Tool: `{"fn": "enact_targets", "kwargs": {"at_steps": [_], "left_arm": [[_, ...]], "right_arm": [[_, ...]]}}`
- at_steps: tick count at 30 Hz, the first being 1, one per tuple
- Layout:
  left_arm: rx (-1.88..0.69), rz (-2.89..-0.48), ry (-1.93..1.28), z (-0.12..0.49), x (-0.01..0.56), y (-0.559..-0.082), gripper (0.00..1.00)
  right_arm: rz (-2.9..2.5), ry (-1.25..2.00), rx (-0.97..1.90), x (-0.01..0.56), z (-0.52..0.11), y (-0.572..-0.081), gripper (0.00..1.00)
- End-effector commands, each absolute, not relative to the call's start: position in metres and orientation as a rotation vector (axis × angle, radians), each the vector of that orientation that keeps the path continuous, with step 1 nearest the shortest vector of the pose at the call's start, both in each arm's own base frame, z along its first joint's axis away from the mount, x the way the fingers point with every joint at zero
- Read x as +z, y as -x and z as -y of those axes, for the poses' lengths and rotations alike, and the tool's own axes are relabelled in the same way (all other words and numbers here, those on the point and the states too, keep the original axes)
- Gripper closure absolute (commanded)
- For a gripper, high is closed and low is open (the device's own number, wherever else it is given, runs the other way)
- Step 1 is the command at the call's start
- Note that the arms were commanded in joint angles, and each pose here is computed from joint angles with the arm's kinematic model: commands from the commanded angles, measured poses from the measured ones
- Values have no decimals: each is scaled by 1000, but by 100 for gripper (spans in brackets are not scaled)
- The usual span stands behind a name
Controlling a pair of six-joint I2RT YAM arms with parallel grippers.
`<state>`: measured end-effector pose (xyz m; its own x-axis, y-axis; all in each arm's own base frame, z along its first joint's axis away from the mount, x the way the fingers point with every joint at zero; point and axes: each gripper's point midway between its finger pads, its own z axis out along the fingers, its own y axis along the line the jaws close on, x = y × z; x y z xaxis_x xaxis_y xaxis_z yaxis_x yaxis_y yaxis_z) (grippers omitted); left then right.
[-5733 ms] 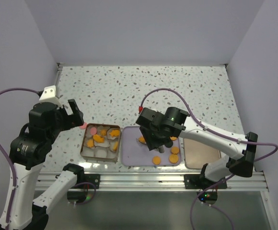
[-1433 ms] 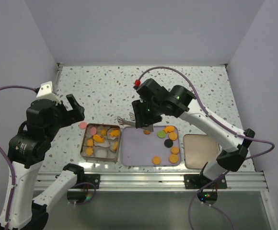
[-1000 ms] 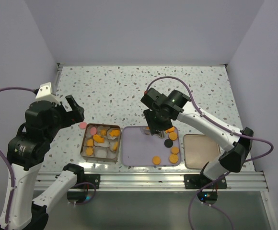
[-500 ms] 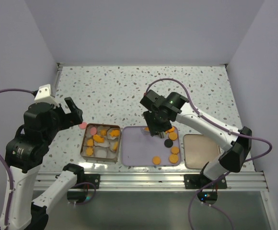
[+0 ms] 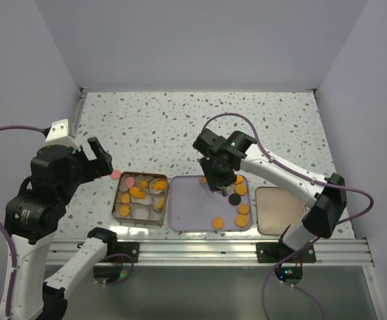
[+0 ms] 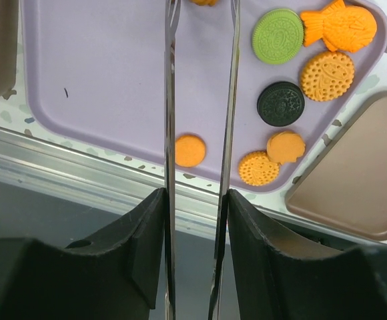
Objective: Pack the cookies
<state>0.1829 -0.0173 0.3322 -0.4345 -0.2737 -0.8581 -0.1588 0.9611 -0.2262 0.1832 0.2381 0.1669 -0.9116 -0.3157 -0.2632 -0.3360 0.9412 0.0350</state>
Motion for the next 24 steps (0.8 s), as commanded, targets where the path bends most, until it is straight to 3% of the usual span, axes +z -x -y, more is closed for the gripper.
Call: {"fn": "enact_targets", "kwargs": {"at_steps": [1, 17, 24], "left_arm": [[-117, -2001, 286, 15, 344, -183, 0], [-129, -2000, 291, 17, 342, -187, 0], [-150, -1998, 299, 20, 343, -188, 0]], "right_arm": [[-2831, 486, 138, 165, -241, -186, 57], [-2784, 467, 216, 197, -244, -185, 61], [-2698, 446, 506, 243, -269, -177, 62]]}}
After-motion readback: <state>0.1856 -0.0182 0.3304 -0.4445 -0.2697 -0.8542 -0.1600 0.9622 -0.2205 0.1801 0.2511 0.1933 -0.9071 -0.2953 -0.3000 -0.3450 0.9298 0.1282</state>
